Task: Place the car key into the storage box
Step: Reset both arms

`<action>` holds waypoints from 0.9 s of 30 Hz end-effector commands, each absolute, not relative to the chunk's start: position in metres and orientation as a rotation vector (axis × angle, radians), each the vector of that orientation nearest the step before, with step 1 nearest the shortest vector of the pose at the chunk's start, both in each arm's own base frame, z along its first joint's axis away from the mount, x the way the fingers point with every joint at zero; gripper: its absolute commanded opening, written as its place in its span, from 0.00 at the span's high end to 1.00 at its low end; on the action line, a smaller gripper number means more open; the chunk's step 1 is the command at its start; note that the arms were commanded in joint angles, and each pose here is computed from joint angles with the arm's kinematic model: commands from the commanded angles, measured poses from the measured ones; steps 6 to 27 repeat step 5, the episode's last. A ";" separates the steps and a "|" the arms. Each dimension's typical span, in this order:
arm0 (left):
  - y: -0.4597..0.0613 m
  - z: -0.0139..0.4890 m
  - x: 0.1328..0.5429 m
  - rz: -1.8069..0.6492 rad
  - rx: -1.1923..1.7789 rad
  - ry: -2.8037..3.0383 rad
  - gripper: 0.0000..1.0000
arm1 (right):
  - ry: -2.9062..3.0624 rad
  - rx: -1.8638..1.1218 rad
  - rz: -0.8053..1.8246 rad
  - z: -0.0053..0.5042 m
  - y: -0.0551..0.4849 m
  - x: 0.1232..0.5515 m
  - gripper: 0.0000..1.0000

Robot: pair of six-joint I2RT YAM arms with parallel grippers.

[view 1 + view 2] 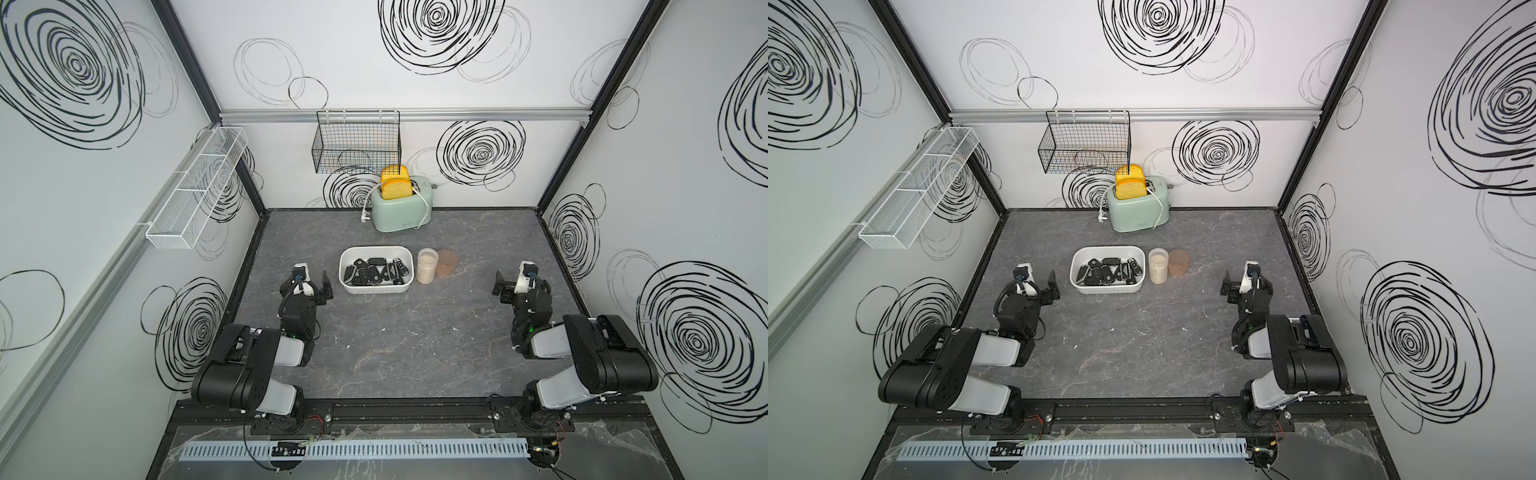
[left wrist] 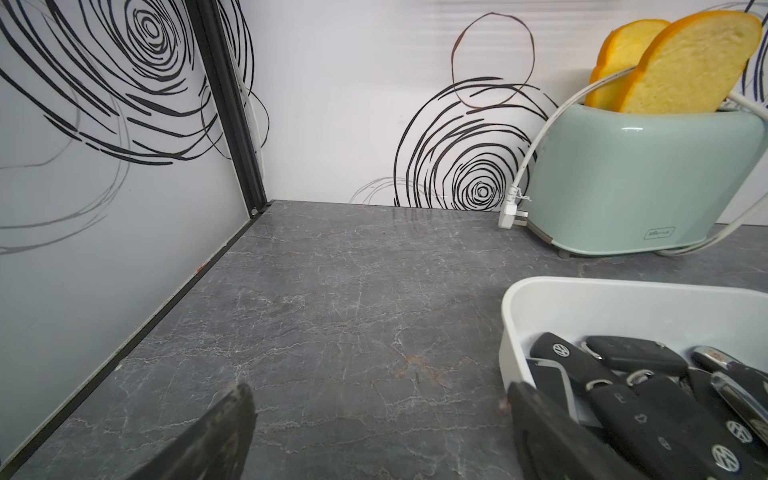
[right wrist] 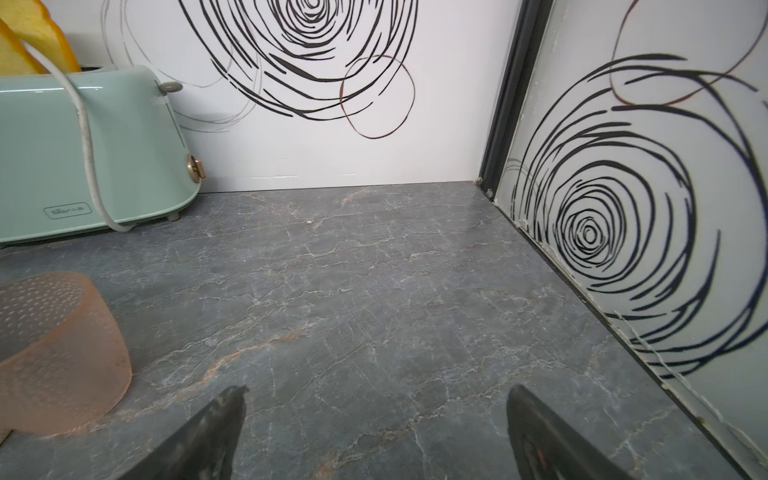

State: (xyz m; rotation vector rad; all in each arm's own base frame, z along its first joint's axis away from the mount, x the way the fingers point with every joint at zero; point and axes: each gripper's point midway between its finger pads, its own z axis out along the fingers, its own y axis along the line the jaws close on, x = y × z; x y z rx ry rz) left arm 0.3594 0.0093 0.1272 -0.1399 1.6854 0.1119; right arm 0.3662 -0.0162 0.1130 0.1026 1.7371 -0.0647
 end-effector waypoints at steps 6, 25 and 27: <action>0.009 0.148 0.364 0.100 -0.136 1.612 0.02 | 1.696 0.066 -0.038 0.125 -0.011 0.369 0.01; 0.009 0.148 0.364 0.100 -0.136 1.612 0.02 | 1.696 0.066 -0.038 0.125 -0.011 0.369 0.01; 0.009 0.148 0.364 0.100 -0.136 1.612 0.02 | 1.696 0.066 -0.038 0.125 -0.011 0.369 0.01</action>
